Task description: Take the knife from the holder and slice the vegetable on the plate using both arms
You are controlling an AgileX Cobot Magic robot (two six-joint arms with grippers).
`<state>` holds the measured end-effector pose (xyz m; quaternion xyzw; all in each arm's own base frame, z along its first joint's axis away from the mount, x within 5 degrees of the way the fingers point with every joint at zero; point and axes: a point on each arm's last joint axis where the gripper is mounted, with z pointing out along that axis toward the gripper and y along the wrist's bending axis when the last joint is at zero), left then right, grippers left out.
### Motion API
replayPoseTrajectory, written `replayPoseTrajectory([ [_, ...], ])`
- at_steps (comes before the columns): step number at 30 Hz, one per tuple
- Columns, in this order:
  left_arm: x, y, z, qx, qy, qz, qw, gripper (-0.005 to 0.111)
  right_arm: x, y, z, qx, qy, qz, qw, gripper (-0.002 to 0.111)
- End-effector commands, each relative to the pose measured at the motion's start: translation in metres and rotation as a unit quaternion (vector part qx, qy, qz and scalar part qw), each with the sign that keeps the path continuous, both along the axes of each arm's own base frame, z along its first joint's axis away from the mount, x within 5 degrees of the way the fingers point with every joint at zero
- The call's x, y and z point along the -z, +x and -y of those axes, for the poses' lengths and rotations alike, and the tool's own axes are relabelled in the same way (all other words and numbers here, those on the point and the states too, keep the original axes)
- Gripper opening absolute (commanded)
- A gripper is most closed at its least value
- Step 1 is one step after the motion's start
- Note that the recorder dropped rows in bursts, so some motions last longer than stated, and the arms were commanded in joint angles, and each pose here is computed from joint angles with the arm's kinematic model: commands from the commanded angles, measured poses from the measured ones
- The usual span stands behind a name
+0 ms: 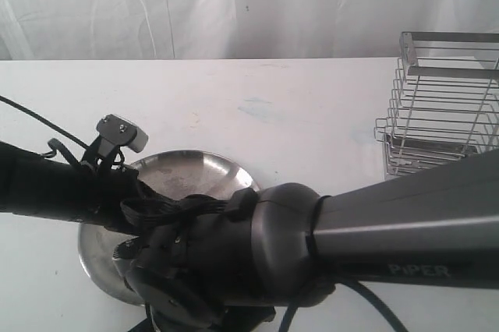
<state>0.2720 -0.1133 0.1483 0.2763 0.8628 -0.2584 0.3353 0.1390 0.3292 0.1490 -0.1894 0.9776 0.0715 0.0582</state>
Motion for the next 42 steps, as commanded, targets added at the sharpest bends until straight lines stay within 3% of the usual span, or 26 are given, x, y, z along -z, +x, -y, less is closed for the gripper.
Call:
replayPoseTrajectory([
  [1, 0.02, 0.0, 0.002, -0.015, -0.004, -0.037, 0.999, 0.0, 0.0, 0.001, 0.001, -0.001, 0.001, 0.004, 1.0, 0.0],
  [14, 0.07, 0.003, 0.0, -0.034, 0.023, -0.12, 0.992, 0.0, 0.001, 0.001, 0.0, -0.001, 0.002, 0.004, 1.0, 0.0],
  [20, 0.037, 0.018, 0.003, -0.044, 0.0, -0.066, 0.997, 0.0, 0.001, 0.001, 0.0, -0.001, 0.002, 0.004, 1.0, 0.0],
  [24, -0.004, 0.018, -0.003, -0.071, 0.009, -0.001, 0.997, 0.0, 0.001, 0.001, 0.0, -0.001, 0.002, 0.004, 1.0, 0.0],
  [26, -0.007, 0.011, -0.009, -0.084, 0.026, 0.004, 0.996, 0.0, 0.001, 0.001, 0.0, -0.001, 0.002, 0.004, 1.0, 0.0],
  [31, 0.021, -0.008, -0.012, -0.079, 0.04, -0.054, 0.995, 0.0, 0.001, 0.001, 0.0, -0.001, 0.002, 0.004, 1.0, 0.0],
  [42, 0.061, -0.016, -0.015, -0.107, 0.057, -0.143, 0.982, 0.0, 0.001, 0.0, 0.002, 0.0, -0.01, -0.001, 1.0, 0.0],
])
